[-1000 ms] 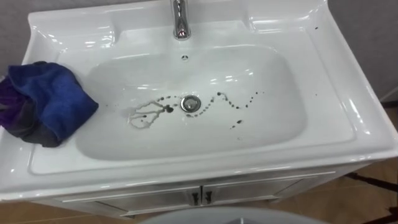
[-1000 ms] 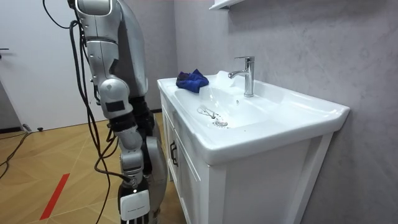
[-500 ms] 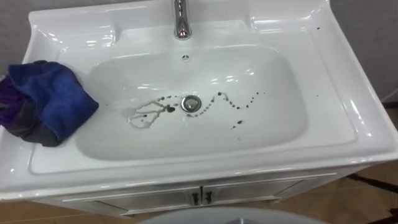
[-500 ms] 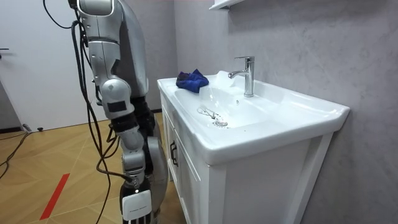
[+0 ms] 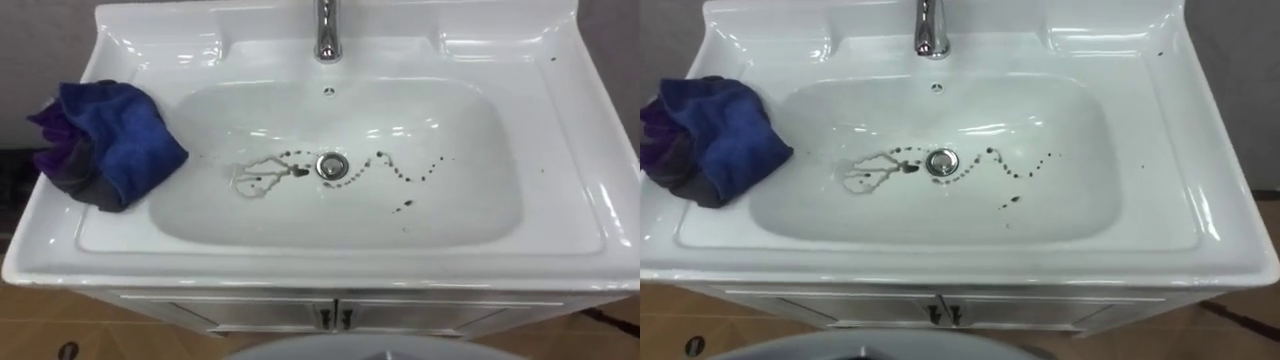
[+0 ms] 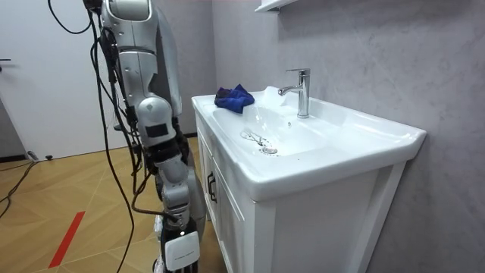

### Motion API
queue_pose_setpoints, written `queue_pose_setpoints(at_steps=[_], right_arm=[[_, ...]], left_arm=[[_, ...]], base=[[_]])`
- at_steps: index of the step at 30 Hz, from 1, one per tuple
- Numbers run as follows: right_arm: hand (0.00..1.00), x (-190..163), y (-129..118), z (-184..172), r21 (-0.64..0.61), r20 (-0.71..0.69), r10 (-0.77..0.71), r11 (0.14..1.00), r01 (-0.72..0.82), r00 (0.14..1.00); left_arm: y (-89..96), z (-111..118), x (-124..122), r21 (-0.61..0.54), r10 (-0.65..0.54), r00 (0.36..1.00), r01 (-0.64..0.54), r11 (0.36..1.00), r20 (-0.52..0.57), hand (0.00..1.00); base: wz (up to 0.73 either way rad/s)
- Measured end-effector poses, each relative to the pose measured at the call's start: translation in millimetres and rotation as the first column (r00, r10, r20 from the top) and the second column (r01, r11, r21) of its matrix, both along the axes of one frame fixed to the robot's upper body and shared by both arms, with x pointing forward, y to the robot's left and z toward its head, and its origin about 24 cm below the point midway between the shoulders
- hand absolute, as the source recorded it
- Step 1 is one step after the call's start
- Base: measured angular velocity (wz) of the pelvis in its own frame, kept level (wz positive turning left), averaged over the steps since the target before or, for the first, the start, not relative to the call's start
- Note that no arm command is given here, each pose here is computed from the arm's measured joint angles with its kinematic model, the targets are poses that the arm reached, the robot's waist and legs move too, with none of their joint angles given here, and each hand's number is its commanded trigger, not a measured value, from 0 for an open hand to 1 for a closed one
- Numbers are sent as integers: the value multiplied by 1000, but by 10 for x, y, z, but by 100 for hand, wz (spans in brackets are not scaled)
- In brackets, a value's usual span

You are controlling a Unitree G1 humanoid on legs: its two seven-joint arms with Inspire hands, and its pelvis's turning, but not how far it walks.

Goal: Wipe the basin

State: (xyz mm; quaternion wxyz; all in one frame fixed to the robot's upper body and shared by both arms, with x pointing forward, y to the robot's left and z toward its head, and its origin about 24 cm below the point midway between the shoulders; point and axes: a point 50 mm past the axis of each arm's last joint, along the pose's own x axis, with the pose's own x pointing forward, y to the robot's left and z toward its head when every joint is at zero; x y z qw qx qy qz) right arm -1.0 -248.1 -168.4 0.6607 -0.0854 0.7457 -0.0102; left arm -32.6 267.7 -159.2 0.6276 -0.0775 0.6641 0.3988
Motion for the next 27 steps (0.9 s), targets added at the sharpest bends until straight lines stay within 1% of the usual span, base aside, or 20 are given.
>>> queue_pose_setpoints(at_steps=[1, 3, 4, 6, 7, 9, 10, 12, 13, 15, 16, 18, 19, 21, 22, 23, 24, 27], right_arm=[[0, 3, -15, 3, -8, 3, -1, 1000, 1, 1000], [0, 24, -49, 11, -31, 17, 6, 1000, -5, 1000], [0, 32, -56, 12, -33, 23, 7, 999, -6, 1000], [0, 54, -75, 17, -39, 46, 0, 999, 2, 999], [0, 57, -80, 18, -41, 51, -7, 999, 9, 999], [0, 73, -131, 33, -53, 70, -36, 998, 40, 997], [0, 80, -145, 37, -56, 77, -46, 997, 51, 996], [0, 106, -183, 48, -67, 110, -61, 995, 69, 992], [0, 92, -192, 51, -69, 115, -61, 995, 70, 992], [0, 149, -240, 71, -87, 161, -61, 993, 76, 985], [0, 158, -252, 77, -90, 168, -64, 993, 80, 984], [0, 139, -296, 93, -110, 180, -75, 989, 96, 981], [0, 136, -304, 96, -113, 185, -74, 989, 96, 980], [0, 111, -309, 104, -116, 199, -73, 989, 97, 977], [0, 105, -310, 105, -116, 202, -77, 988, 102, 976], [0, 85, -310, 106, -118, 203, -74, 988, 100, 976], [0, 82, -304, 104, -117, 200, -69, 989, 93, 977], [0, 68, -293, 100, -115, 194, -59, 990, 82, 979]], left_arm=[[39, 15, 0, 27, 27, 1000, -27, 999, 4, 0], [165, 76, -22, 131, 95, 995, -96, 987, 12, 0], [188, 90, -26, 157, 102, 995, -103, 982, 13, 0], [308, 155, 15, 250, 168, 985, -173, 953, 39, 0], [346, 178, 31, 278, 186, 981, -192, 941, 50, 0], [501, 290, 128, 377, 274, 952, -306, 874, 138, 0], [545, 325, 159, 398, 287, 944, -330, 856, 164, 0], [725, 466, 286, 471, 303, 921, -386, 793, 244, 0], [769, 507, 334, 485, 303, 915, -399, 778, 267, 0], [921, 672, 453, 563, 281, 901, -426, 708, 329, 0], [958, 717, 487, 580, 274, 898, -432, 691, 343, 0], [1106, 931, 648, 625, 251, 864, -491, 607, 435, 0], [1142, 992, 682, 630, 246, 852, -510, 586, 461, 0], [1262, 1278, 880, 643, 180, 800, -574, 507, 572, 0], [1286, 1345, 927, 641, 165, 784, -593, 488, 599, 0], [1331, 1467, 998, 640, 140, 755, -625, 447, 641, 0], [1364, 1562, 1068, 636, 121, 735, -646, 422, 667, 0], [1384, 1727, 1218, 611, 71, 686, -686, 395, 724, 0]], base=[[14], [16], [10], [2], [0], [2], [5], [6], [7], [5], [5], [0], [0], [-2], [-9], [-13], [-11], [-12]])
